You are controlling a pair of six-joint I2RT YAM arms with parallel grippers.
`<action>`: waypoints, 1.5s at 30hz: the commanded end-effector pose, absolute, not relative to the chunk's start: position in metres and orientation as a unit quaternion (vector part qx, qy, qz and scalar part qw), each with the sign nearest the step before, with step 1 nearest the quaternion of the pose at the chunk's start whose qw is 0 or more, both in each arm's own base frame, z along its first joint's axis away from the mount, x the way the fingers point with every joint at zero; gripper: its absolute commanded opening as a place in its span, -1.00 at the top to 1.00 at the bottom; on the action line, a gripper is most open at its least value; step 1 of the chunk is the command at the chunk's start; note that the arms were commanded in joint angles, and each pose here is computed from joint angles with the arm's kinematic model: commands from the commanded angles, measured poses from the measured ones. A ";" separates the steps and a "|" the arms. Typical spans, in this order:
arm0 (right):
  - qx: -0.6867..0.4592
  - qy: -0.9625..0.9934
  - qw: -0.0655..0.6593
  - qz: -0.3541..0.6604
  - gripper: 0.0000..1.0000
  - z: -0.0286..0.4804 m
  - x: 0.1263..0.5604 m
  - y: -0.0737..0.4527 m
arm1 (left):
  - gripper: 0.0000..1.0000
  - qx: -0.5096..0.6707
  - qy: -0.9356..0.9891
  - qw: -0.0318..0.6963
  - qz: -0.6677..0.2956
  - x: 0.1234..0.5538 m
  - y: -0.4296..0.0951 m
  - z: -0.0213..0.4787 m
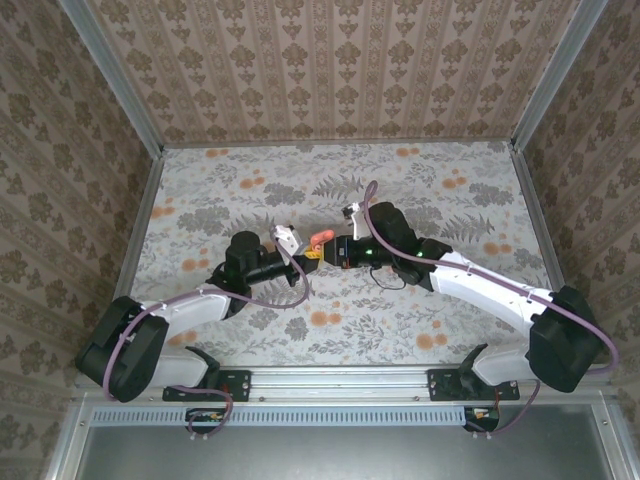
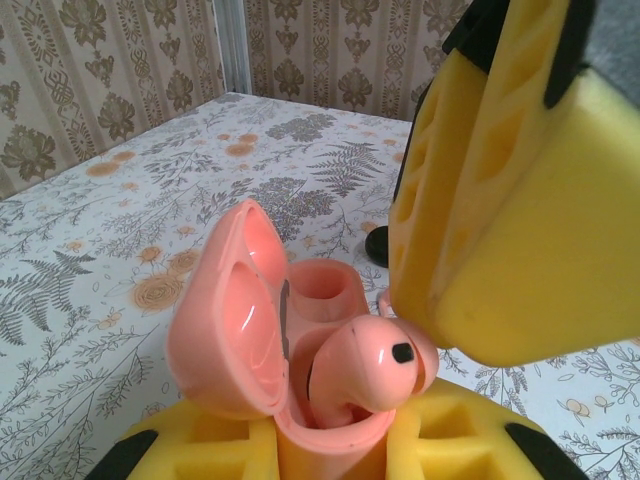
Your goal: Insert the wireless bluetooth earbuds into the charging case
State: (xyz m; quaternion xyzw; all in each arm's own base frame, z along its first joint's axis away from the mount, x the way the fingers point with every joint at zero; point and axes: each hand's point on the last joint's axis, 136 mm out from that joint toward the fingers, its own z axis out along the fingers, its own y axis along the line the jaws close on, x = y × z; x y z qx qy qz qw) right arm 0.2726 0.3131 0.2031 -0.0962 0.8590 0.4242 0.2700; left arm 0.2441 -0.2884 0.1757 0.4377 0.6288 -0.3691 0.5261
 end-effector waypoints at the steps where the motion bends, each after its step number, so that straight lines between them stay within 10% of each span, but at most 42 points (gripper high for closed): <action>1: -0.099 0.859 0.264 0.426 0.58 0.199 0.270 0.317 | 0.70 0.441 0.618 0.535 -0.370 0.241 -0.289 0.182; 45: -0.089 0.848 0.307 0.422 0.70 0.216 0.287 0.318 | 0.70 0.445 0.615 0.532 -0.376 0.238 -0.291 0.183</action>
